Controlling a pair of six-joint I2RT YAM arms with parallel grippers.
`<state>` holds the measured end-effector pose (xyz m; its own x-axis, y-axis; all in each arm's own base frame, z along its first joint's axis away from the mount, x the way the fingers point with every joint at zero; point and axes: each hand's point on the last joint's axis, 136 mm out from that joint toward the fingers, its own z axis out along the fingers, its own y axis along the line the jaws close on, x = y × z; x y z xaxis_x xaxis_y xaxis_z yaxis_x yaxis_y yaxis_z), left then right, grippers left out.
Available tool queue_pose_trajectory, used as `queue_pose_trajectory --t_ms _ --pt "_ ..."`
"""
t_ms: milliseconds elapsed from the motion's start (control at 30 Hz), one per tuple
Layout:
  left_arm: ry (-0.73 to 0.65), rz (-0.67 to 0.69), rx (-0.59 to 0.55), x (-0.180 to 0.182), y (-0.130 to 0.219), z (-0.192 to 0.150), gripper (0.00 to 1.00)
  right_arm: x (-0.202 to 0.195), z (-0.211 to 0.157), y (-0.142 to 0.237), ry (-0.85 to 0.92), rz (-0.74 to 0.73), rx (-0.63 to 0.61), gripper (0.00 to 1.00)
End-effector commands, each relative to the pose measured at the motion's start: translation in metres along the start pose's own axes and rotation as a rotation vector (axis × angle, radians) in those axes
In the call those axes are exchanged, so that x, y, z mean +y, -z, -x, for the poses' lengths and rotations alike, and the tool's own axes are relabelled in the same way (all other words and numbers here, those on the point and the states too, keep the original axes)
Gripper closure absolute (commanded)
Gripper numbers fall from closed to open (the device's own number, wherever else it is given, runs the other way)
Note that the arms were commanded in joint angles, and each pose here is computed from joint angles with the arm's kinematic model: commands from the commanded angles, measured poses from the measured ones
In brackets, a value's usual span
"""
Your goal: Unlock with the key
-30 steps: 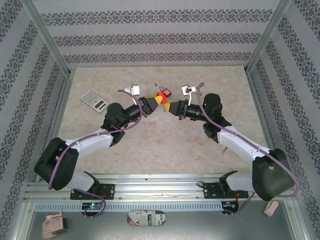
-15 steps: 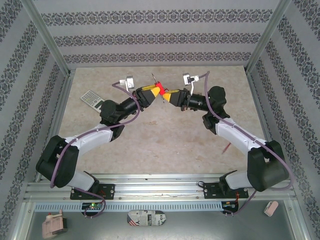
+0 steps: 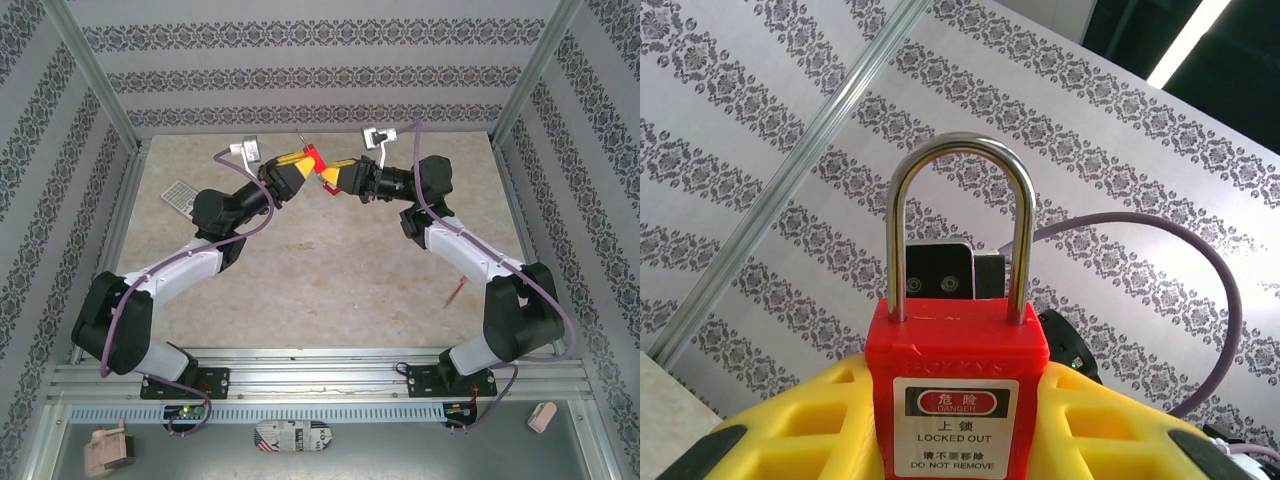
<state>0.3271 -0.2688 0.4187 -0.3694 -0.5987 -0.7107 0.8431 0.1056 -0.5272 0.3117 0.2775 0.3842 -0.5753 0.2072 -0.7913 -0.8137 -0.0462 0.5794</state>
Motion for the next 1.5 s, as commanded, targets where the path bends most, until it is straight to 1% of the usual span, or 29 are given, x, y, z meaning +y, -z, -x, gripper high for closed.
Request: queue_pose_trajectory --t_ms 0,167,200,300,367,400,567,667,767,900,967,1067,1233,1367,1467 --pt "-0.058 -0.372 0.252 -0.091 0.0 -0.044 1.0 -0.056 0.027 0.009 -0.108 -0.18 -0.173 1.0" --pt "-0.018 -0.308 0.266 -0.07 -0.005 -0.053 1.0 -0.057 0.022 0.008 -0.113 -0.178 -0.153 1.0" --pt "-0.013 -0.287 0.269 -0.064 -0.005 -0.055 1.0 -0.057 0.021 0.008 -0.114 -0.179 -0.151 0.98" --pt "-0.012 -0.231 0.28 -0.052 -0.005 -0.06 1.0 -0.056 0.018 0.01 -0.11 -0.187 -0.144 0.84" --pt "-0.015 -0.192 0.288 -0.045 -0.004 -0.063 1.0 -0.059 0.016 0.012 -0.116 -0.206 -0.141 0.78" --pt "-0.019 -0.174 0.294 -0.042 -0.003 -0.065 1.0 -0.059 0.016 0.014 -0.117 -0.213 -0.141 0.73" --pt "-0.029 -0.087 0.344 -0.028 0.001 -0.072 1.0 -0.064 0.013 0.029 -0.13 -0.265 -0.147 0.51" --pt "-0.051 -0.008 0.389 -0.016 0.009 -0.078 1.0 -0.065 0.004 0.04 -0.133 -0.316 -0.13 0.37" --pt "-0.083 0.076 0.448 -0.007 0.017 -0.083 1.0 -0.064 -0.008 0.052 -0.122 -0.383 -0.099 0.26" --pt "-0.135 0.208 0.54 0.008 0.033 -0.092 1.0 -0.05 -0.015 0.068 -0.093 -0.441 -0.075 0.2" --pt "-0.161 0.267 0.575 0.014 0.041 -0.093 1.0 -0.042 -0.016 0.073 -0.082 -0.462 -0.057 0.18" --pt "-0.173 0.311 0.592 0.018 0.046 -0.093 1.0 -0.041 -0.02 0.075 -0.089 -0.495 -0.021 0.17" --pt "-0.205 0.384 0.635 0.03 0.053 -0.098 1.0 -0.039 -0.027 0.062 -0.075 -0.537 0.041 0.17" --pt "-0.218 0.434 0.668 0.039 0.057 -0.106 1.0 -0.043 -0.041 0.042 -0.063 -0.578 0.134 0.23" --pt "-0.216 0.449 0.685 0.044 0.058 -0.113 1.0 -0.042 -0.049 0.029 -0.058 -0.571 0.165 0.3"
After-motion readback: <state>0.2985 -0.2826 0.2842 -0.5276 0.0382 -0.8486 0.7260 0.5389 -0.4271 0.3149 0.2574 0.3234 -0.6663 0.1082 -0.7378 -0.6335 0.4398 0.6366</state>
